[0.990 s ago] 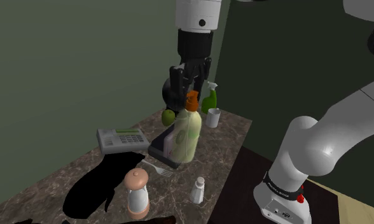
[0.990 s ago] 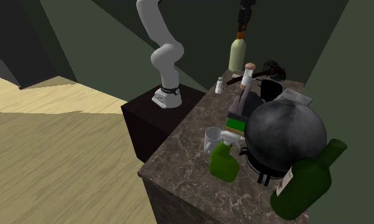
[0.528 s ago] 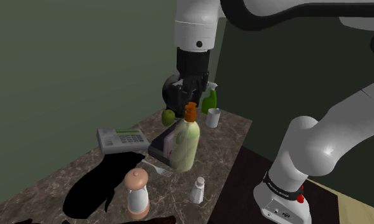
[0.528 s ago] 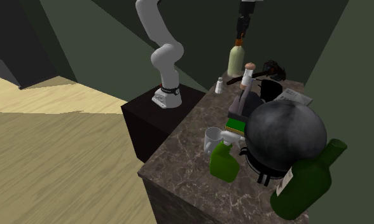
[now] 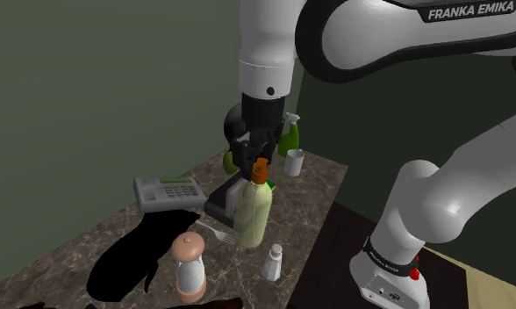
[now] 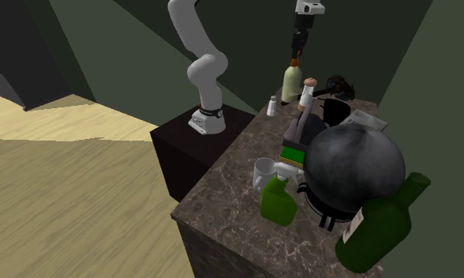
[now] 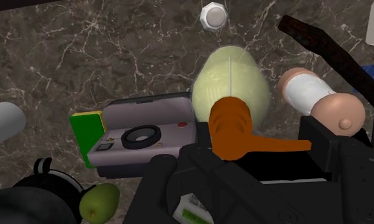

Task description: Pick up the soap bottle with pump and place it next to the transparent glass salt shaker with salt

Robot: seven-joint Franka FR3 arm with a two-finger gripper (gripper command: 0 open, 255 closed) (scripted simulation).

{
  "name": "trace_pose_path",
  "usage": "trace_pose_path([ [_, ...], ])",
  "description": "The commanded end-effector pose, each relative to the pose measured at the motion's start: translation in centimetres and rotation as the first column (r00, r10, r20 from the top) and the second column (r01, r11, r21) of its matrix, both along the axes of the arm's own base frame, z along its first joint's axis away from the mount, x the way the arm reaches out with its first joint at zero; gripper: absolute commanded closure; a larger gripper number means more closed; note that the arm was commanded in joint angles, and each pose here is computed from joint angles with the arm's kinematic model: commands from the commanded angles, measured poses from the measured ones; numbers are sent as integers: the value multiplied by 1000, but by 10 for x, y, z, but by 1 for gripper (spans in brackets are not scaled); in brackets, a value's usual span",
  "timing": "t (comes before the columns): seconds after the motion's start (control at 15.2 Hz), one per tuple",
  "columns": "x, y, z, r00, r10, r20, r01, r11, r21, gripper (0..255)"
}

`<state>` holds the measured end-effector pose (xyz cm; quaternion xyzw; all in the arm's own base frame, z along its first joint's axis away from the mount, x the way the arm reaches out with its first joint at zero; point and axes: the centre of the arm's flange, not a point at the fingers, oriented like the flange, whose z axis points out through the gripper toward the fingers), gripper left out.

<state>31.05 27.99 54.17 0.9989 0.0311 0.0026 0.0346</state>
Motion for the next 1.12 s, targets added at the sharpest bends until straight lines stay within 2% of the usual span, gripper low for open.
trace_pose_path([
  [0.0,0,-1,-11,1000,0,1,0,1000,0,255],
  [1.06,0,-1,-98,1000,0,1,0,1000,0,255],
])
